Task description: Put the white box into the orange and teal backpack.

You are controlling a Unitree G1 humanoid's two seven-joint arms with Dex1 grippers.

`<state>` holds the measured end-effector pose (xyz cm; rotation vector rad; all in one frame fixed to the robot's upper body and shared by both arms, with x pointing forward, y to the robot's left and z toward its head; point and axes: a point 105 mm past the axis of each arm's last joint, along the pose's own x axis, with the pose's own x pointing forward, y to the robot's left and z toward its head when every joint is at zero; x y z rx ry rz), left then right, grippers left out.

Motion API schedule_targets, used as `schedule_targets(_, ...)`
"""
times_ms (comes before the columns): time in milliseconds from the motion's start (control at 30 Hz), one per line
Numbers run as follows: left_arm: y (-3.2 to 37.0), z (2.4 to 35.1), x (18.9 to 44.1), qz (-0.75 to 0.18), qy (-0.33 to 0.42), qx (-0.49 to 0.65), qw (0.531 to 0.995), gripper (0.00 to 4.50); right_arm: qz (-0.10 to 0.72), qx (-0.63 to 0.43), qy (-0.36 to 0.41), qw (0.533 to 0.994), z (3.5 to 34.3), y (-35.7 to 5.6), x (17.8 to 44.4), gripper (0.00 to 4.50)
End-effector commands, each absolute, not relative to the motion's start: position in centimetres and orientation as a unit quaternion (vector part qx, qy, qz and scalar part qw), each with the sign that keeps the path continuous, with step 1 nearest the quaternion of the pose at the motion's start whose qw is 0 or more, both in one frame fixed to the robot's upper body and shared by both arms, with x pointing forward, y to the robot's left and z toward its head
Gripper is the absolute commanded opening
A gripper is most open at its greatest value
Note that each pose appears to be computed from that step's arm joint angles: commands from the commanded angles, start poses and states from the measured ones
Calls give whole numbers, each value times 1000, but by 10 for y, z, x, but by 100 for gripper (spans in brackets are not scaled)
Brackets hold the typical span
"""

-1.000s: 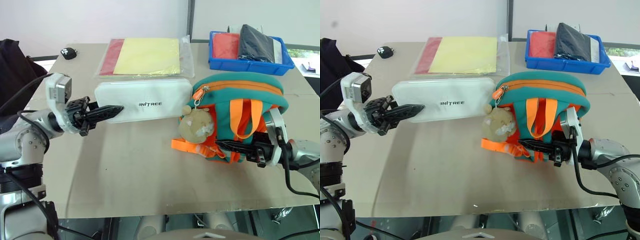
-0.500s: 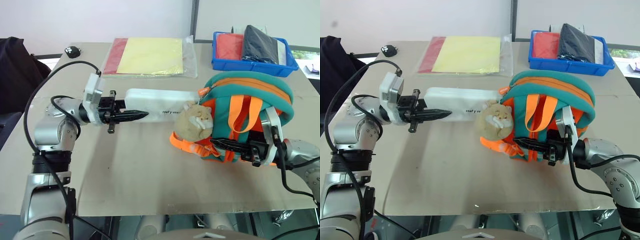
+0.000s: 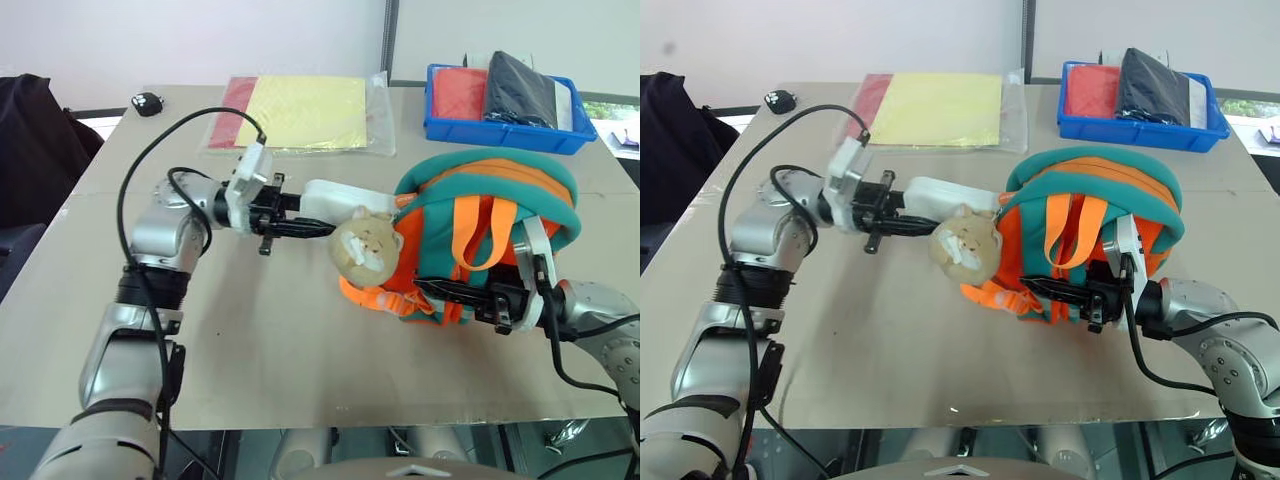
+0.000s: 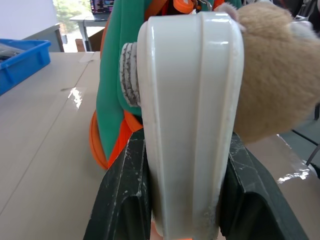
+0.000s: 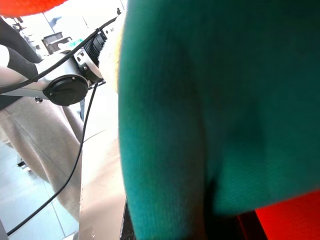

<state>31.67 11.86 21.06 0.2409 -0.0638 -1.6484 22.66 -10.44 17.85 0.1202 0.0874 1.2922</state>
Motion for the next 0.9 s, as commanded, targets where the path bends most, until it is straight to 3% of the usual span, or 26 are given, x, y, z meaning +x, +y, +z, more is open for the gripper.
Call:
schedule_targets(33,96,219,313,-753,-40,102,648,106,609,48,23,792,185,-99,222,10)
schedule_targets(200,61,196,325,-726,-24,152,671,106,608,49,19,792,185,-96,224,10)
schedule_targets(433,22,197,341,-696,-31,131,706,106,606,50,13,794,185,-92,227,10)
schedule_targets(667,-3,208,329,-715,-26,129,686,439,606,54,8,794,185,-87,228,0)
schedule_targets(800,-14,199,320,-723,-17,151,674,447,606,55,6,793,185,-85,230,0)
schedule_targets(900,-6,215,320,-718,-44,116,685,447,604,54,3,795,187,-86,231,0)
